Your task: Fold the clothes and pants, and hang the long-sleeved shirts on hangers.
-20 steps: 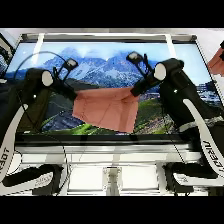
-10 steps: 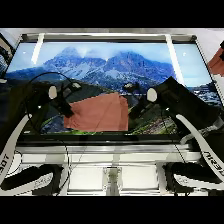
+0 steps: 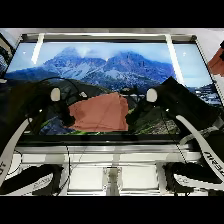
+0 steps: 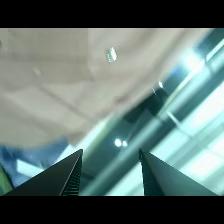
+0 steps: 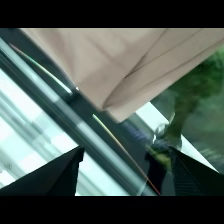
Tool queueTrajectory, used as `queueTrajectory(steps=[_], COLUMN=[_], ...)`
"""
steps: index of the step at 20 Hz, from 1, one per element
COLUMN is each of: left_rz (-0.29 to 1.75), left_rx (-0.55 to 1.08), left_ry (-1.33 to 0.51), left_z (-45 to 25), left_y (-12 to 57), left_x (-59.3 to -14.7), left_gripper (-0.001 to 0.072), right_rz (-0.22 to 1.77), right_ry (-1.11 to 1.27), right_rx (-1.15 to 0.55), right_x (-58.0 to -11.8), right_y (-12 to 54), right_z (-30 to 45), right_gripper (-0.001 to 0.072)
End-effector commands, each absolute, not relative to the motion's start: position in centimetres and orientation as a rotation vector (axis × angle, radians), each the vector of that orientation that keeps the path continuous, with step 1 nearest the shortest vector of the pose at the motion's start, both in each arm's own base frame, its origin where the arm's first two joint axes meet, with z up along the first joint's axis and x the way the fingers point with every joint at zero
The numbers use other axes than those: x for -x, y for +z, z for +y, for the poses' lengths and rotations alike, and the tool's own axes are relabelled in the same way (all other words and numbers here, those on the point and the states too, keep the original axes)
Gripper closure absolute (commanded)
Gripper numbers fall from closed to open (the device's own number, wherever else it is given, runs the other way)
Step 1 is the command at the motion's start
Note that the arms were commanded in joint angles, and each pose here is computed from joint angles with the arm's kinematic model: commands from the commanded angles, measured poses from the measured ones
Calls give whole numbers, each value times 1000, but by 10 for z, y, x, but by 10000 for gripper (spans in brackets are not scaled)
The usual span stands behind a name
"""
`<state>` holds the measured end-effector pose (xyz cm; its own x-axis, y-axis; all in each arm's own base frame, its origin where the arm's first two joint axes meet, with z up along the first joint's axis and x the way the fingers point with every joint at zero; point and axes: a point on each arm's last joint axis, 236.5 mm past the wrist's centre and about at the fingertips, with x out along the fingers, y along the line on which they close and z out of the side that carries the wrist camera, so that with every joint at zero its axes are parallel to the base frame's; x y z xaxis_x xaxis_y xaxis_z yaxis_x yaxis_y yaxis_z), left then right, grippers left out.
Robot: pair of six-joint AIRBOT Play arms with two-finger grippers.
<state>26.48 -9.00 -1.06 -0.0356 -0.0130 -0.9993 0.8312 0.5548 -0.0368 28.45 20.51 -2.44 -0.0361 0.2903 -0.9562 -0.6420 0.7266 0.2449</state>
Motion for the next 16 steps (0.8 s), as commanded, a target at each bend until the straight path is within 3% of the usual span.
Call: queueTrajectory(steps=[1,3,6,8,16], left_rz=[1456,1404,1353,1325,1304], left_rx=[-653,-534,-342,-295,-293], left_ry=[-741,-594,-383,-327,-319], left_z=[-77,-60,-35,-26,-25], left_y=[17,38,62,72,76], left_x=[-248,-254,-255,-254,-253], left_gripper=[296,296,296,296,296], right_rz=[1369,1348,1360,1394,1529], right_ry=[800,768,771,765,771], right_rx=[75,-144,-461,-575,-507], right_x=[-308,-335,-364,-374,-394], right_y=[-6,-6,-24,-46,-100], right_z=[204,193,187,189,241], right_gripper=[89,29,21,21,33])
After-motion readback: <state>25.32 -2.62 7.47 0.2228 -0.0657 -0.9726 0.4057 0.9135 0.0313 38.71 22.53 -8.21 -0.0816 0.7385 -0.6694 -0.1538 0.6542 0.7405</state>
